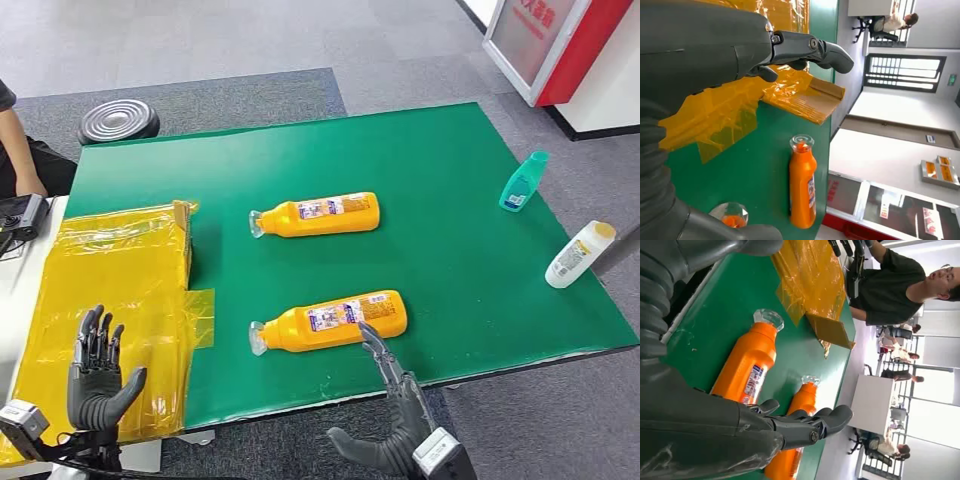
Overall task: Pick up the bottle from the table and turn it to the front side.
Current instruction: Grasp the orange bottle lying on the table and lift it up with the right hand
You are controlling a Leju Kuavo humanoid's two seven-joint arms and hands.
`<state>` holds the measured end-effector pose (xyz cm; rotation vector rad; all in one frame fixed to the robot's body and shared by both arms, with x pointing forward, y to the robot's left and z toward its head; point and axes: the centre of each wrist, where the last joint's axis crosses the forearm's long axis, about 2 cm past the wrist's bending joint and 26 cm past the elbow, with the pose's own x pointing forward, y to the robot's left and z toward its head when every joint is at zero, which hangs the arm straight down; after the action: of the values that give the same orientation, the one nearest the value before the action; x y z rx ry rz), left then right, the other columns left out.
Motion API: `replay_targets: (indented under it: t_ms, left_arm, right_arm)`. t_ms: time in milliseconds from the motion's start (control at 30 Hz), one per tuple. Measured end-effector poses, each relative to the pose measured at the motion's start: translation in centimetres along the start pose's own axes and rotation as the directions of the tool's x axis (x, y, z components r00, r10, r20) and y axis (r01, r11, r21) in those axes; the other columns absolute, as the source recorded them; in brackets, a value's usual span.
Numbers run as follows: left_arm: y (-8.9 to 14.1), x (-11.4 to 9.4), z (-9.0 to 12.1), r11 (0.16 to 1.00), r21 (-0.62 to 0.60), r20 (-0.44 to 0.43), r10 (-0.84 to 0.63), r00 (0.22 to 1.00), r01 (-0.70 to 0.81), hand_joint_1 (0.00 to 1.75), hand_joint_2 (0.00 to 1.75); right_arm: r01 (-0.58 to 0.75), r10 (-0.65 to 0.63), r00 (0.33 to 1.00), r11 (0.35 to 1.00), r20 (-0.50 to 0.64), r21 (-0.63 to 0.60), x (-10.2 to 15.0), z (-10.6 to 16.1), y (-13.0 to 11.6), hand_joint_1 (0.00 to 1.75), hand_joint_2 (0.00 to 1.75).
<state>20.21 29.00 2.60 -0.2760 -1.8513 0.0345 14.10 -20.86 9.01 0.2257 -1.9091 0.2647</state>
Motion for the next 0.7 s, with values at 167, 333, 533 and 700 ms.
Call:
replay_targets:
  t_ms: [167,333,533,700]
  left_arm:
    - [0.0,0.0,0.0,1.000,0.000,0.001,-0.002,1.000,0.002,0.00,1.75]
    - [0.0,0.0,-0.1,1.000,0.000,0.001,-0.002,1.000,0.002,0.00,1.75]
    - [0.1,0.0,0.0,1.000,0.001,0.002,-0.001,1.000,0.001,0.00,1.75]
    - [0.9,0.2,0.5,1.000,0.003,0.004,0.015,1.000,-0.015,0.00,1.75]
  right_arm:
    - [-0.002,0.002,1.000,1.000,0.004,0.001,0.0,-0.1,0.0,0.00,1.75]
    - [-0.001,0.001,1.000,1.000,0.008,0.003,0.0,-0.2,0.0,0.00,1.75]
    - [-0.046,0.047,0.999,0.999,0.014,-0.010,0.1,-0.4,-0.1,0.00,1.75]
    - [-0.327,0.327,0.945,0.945,0.020,-0.015,0.5,-2.1,-1.1,0.00,1.75]
